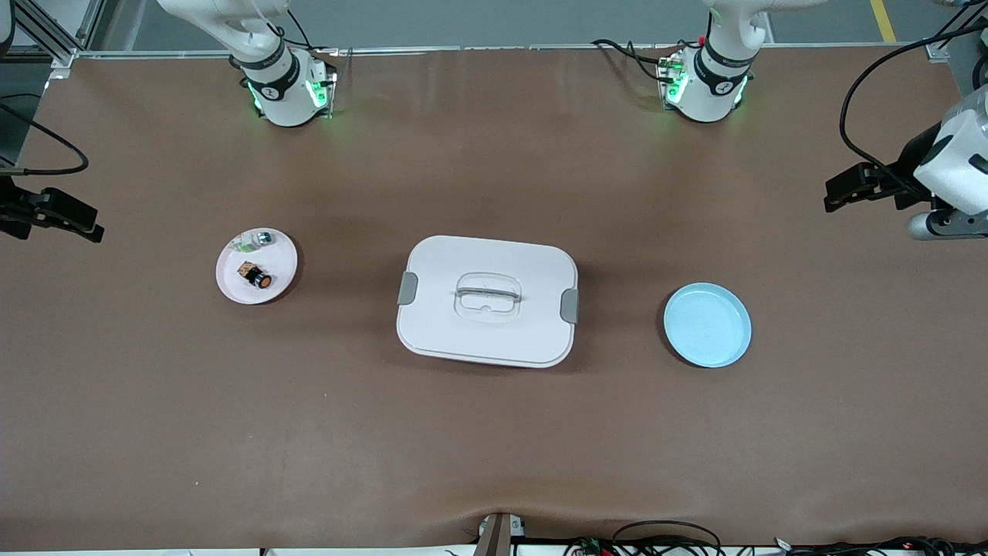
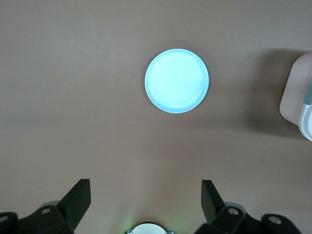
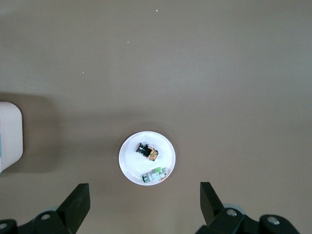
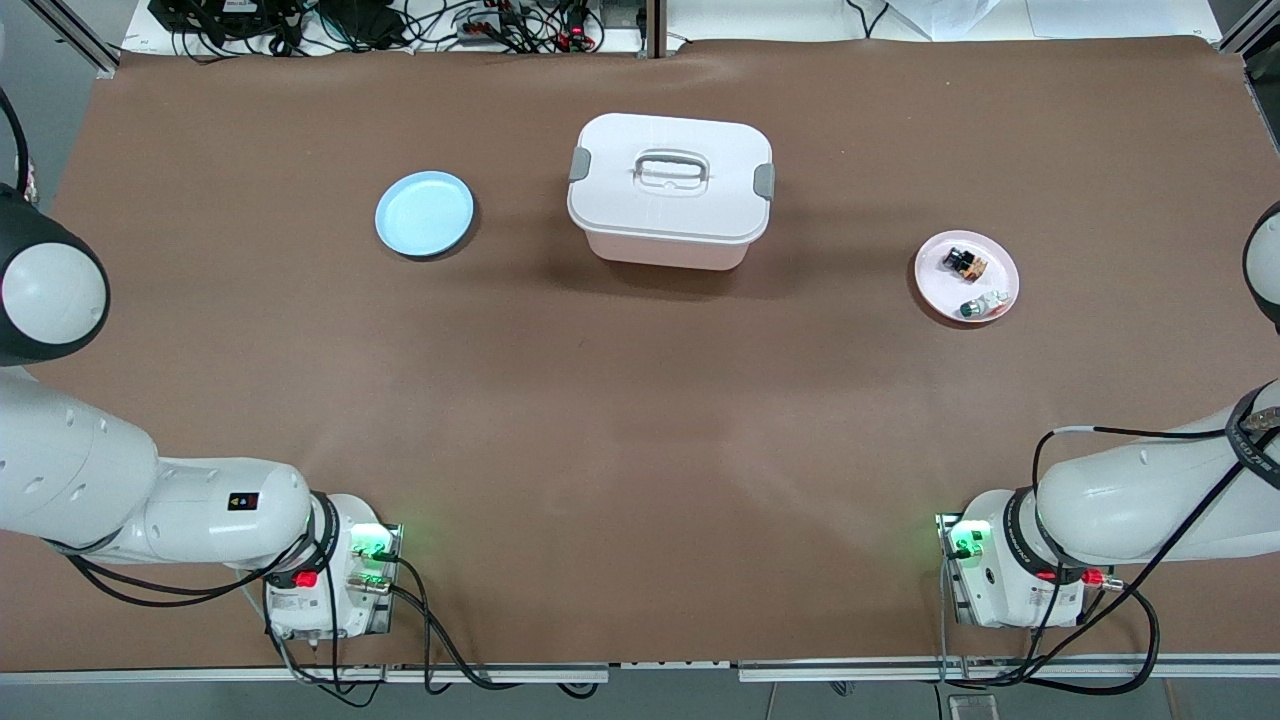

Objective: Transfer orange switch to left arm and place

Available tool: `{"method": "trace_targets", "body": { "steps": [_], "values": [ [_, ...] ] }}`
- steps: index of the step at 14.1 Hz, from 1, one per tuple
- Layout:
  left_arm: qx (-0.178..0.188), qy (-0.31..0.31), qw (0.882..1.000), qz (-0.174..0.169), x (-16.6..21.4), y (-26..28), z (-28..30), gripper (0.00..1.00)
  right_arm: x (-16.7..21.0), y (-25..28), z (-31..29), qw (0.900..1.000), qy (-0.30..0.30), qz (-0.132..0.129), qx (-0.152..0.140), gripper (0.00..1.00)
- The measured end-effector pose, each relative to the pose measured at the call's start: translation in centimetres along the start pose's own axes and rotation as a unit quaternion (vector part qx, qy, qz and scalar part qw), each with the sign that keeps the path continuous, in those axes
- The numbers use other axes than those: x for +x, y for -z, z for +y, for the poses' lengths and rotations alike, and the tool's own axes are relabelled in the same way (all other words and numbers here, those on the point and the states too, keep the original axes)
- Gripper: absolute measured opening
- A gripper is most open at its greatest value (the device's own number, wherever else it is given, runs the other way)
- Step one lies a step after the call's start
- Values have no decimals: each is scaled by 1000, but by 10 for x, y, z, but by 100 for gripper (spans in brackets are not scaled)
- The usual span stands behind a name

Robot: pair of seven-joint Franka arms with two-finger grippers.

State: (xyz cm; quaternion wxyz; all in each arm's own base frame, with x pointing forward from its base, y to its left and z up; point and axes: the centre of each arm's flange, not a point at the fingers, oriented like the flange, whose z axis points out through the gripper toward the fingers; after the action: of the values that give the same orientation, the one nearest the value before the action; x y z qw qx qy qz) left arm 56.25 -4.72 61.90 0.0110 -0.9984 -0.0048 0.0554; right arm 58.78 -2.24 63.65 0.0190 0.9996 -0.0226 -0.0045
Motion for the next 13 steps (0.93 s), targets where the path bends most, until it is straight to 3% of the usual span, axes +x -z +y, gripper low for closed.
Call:
{"method": "trace_targets", "body": {
  "steps": [13],
  "values": [
    [0,-3,1000,-1,0,-1,4,100,0,0,-1,1000,1,0,0,100]
  ]
}}
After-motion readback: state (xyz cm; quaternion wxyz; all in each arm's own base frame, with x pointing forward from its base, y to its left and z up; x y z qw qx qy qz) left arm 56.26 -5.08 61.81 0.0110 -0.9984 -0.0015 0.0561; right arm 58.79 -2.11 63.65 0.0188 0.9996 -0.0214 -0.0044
